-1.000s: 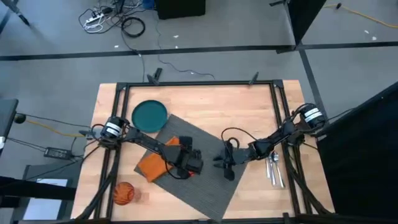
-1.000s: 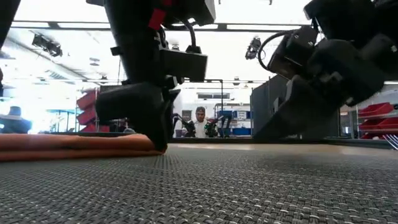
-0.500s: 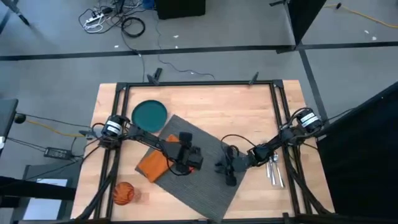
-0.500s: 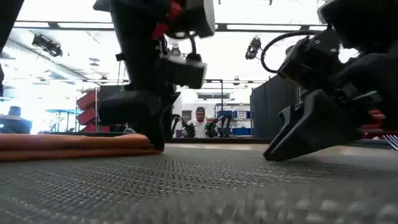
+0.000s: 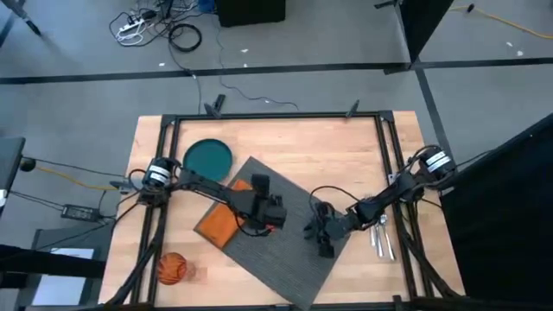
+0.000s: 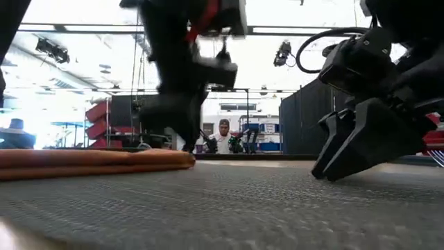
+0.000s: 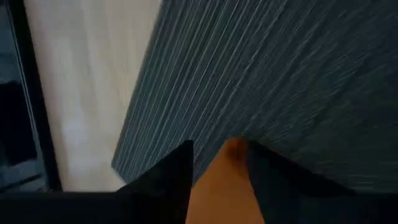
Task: Set table place
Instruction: Move the orange table napkin to the bottom left side of the gray placemat
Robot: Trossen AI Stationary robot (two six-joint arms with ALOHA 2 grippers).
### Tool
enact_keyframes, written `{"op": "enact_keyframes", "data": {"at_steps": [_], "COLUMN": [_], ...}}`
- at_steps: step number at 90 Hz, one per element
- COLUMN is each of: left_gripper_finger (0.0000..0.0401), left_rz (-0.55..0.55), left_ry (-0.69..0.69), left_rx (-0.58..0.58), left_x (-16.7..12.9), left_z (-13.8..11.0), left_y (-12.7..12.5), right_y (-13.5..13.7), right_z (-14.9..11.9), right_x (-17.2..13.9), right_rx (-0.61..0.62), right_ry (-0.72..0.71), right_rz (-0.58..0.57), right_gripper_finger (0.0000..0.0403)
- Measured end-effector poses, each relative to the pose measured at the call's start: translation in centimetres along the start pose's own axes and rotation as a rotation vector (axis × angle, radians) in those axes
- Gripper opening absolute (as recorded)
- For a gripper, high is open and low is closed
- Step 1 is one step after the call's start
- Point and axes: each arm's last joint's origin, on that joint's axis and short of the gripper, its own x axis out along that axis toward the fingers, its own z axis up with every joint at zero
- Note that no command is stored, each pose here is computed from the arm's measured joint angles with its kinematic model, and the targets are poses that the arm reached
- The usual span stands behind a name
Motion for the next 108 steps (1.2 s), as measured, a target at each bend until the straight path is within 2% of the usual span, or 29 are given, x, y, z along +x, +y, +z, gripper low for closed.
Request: {"op": "enact_keyframes", "data": {"at_steps": [9,18,31,41,56,73,86,98,108], "left_gripper_finger": [0.0131,0.0131,0.0131,0.0131,0.0131,0.0131,0.0131,0.0131,0.0131], "left_rz": [-0.090,-0.241,-0.350,-0.417,-0.466,-0.516,-0.517,-0.512,-0.517], "left_ry": [-0.054,-0.058,-0.029,-0.061,-0.091,-0.173,-0.238,-0.294,-0.328], "left_rx": [-0.022,-0.048,-0.053,-0.083,-0.156,-0.226,-0.253,-0.289,-0.300], "left_x": [-1.9,-3.0,-2.7,-2.3,-2.0,-2.5,-2.7,-2.7,-3.1], "left_z": [1.0,0.9,-0.7,-1.6,-2.2,-1.5,-1.0,-0.3,0.5], "left_y": [-0.9,-2.7,-6.2,-8.2,-9.6,-10.4,-10.6,-10.3,-9.9], "right_y": [-0.3,-0.6,0.0,0.7,0.6,-1.2,-2.9,-4.7,-5.9], "right_z": [1.0,1.2,0.7,-0.4,-1.1,-0.9,-0.1,0.7,1.7], "right_x": [-1.1,-2.2,-3.1,-2.8,-2.5,-3.3,-3.8,-4.0,-5.0], "right_rx": [0.003,0.029,0.089,0.087,0.060,-0.032,-0.030,-0.029,0.024], "right_ry": [-0.010,0.047,0.136,0.190,0.227,0.309,0.311,0.271,0.290], "right_rz": [-0.006,0.015,0.084,0.084,0.018,-0.055,-0.104,-0.196,-0.215], "right_gripper_finger": [0.0112,0.0112,0.0112,0.0112,0.0112,0.0112,0.0113,0.0113,0.0113]}}
